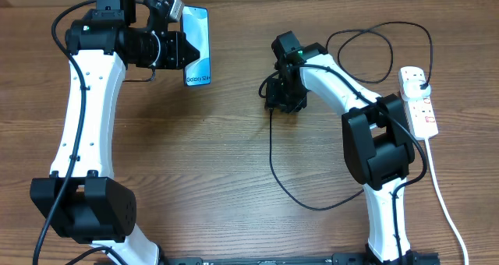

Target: Plug charger to phone and switch on socket

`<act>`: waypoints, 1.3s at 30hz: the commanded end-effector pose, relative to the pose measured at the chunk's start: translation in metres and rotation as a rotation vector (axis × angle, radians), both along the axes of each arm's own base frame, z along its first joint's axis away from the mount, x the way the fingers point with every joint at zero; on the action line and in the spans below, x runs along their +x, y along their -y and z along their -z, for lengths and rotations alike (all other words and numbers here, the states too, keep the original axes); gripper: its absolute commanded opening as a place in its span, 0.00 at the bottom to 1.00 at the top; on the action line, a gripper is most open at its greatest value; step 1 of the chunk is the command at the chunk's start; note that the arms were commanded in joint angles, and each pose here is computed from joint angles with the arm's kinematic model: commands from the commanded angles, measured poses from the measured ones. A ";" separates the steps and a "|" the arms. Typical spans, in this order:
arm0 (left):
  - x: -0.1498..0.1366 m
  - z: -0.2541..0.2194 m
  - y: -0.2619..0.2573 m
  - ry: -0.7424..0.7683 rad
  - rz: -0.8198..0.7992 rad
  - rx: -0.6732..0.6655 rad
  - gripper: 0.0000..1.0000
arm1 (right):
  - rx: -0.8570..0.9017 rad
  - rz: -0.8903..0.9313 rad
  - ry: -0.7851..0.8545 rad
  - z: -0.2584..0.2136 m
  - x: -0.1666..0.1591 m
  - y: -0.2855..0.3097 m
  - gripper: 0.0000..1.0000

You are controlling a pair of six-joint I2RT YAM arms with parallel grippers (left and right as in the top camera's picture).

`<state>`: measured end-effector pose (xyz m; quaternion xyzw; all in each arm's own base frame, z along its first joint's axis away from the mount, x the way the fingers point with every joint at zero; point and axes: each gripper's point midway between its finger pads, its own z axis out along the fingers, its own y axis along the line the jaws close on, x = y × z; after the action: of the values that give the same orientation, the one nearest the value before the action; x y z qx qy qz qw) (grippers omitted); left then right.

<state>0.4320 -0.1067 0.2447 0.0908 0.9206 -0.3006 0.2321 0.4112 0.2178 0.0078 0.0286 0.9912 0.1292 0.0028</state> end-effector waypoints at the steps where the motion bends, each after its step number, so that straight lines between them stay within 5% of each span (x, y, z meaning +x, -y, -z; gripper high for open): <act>1: -0.002 -0.004 0.002 0.006 0.003 -0.012 0.04 | -0.034 0.028 -0.014 0.011 0.000 0.001 0.31; 3: -0.002 -0.004 0.002 0.006 0.003 -0.012 0.04 | -0.038 0.035 -0.018 0.012 0.000 0.001 0.24; 39: -0.003 -0.004 0.002 -0.003 0.003 -0.012 0.04 | -0.104 0.002 0.009 0.015 -0.004 -0.001 0.14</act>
<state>0.4302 -0.1058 0.2429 0.0884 0.9229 -0.2983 0.2271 0.4053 0.2231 0.0033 0.0295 0.9949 0.0956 0.0084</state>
